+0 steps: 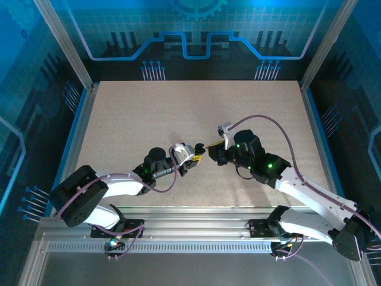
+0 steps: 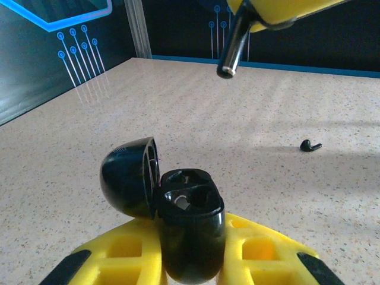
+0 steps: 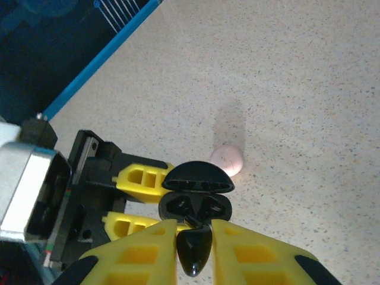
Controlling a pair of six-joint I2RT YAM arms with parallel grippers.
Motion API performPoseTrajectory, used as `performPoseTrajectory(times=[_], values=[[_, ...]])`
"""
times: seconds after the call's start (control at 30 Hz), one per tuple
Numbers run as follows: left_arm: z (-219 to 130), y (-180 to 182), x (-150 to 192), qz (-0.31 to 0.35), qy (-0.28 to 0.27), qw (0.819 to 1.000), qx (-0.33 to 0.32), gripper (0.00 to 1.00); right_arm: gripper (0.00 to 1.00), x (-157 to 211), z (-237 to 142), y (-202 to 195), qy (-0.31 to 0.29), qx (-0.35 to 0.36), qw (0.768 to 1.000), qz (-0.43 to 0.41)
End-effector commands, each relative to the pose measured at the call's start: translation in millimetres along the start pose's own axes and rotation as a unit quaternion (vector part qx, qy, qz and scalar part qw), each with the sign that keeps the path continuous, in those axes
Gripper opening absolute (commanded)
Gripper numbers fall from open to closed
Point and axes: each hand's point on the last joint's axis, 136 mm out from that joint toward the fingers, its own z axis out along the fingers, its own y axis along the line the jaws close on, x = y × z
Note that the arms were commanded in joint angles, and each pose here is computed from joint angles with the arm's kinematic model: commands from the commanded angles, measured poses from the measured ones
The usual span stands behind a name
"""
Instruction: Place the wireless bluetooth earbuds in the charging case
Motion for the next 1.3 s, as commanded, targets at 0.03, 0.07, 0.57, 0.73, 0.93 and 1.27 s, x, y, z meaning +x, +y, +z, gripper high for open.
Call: performPoseTrajectory(times=[0.03, 0.07, 0.57, 0.73, 0.93, 1.27], values=[[-3, -1, -13, 0.019, -0.031, 0.999, 0.006, 0.18, 0.20, -16, -10, 1, -0.023, 0.005, 0.992, -0.121], [-4, -2, -14, 0.017, -0.032, 0.999, 0.009, 0.18, 0.20, -17, -9, 1, -0.024, 0.001, 0.990, -0.136], [-14, -15, -24, 0.038, -0.057, 0.997, 0.037, 0.18, 0.21, -6, -7, 32, -0.039, -0.129, 0.936, -0.325], [-16, -14, -28, 0.054, -0.065, 0.996, 0.033, 0.18, 0.21, 3, -6, 27, -0.028, -0.120, 0.923, -0.365], [-16, -14, -35, 0.058, -0.074, 0.995, 0.034, 0.18, 0.21, 7, 0, 21, -0.014, -0.107, 0.916, -0.387], [-18, -15, -44, 0.060, -0.082, 0.994, 0.036, 0.18, 0.21, 15, 7, 20, 0.003, -0.110, 0.903, -0.416]])
